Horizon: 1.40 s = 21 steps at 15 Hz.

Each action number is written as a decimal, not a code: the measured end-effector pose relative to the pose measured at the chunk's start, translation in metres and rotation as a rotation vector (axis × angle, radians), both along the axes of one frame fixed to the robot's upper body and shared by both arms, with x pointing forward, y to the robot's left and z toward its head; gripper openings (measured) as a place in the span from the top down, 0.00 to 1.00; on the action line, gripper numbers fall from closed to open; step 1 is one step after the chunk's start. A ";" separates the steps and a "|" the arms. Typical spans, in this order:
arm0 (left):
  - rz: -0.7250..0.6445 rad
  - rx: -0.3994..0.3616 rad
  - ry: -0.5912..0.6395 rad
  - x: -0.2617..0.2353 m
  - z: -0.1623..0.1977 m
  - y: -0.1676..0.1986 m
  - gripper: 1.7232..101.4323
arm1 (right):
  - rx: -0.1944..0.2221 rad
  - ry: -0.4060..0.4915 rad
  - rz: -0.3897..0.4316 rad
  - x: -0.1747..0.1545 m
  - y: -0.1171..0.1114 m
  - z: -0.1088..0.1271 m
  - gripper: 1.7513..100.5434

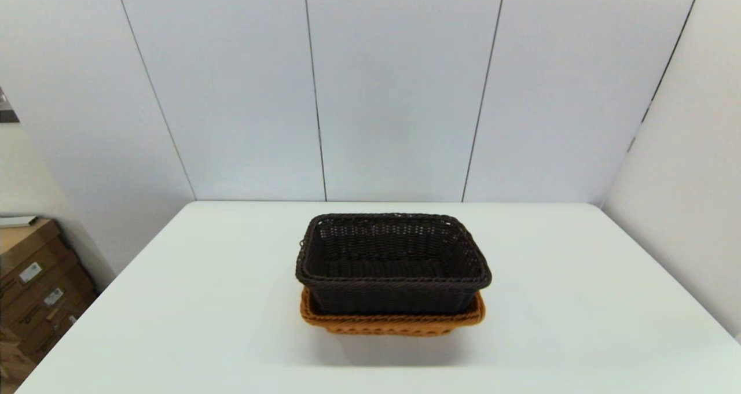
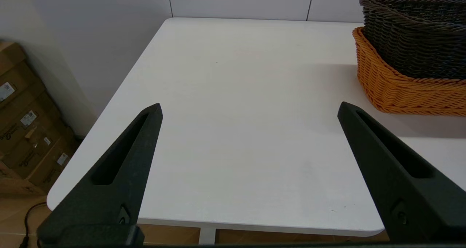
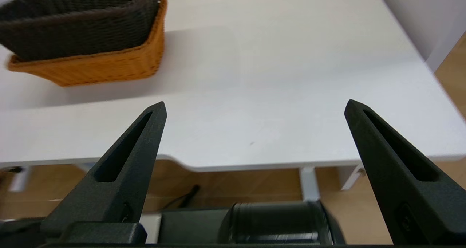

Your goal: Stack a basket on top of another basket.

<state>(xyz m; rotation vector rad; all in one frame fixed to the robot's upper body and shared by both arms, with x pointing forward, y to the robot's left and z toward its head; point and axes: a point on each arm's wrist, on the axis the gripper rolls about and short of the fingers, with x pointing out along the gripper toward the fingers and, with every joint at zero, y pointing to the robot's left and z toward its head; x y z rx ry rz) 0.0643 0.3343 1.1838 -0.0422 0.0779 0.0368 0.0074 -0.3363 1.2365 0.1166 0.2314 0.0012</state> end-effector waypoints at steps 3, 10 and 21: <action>-0.001 0.000 0.000 0.000 0.000 0.000 0.04 | -0.060 -0.044 0.001 0.025 0.000 -0.019 0.04; 0.000 0.000 0.000 0.000 0.000 0.000 0.04 | -0.173 -0.241 0.008 0.061 0.000 -0.051 0.04; 0.000 0.000 0.000 0.000 0.000 0.000 0.04 | -0.172 -0.233 0.013 0.062 0.000 -0.054 0.04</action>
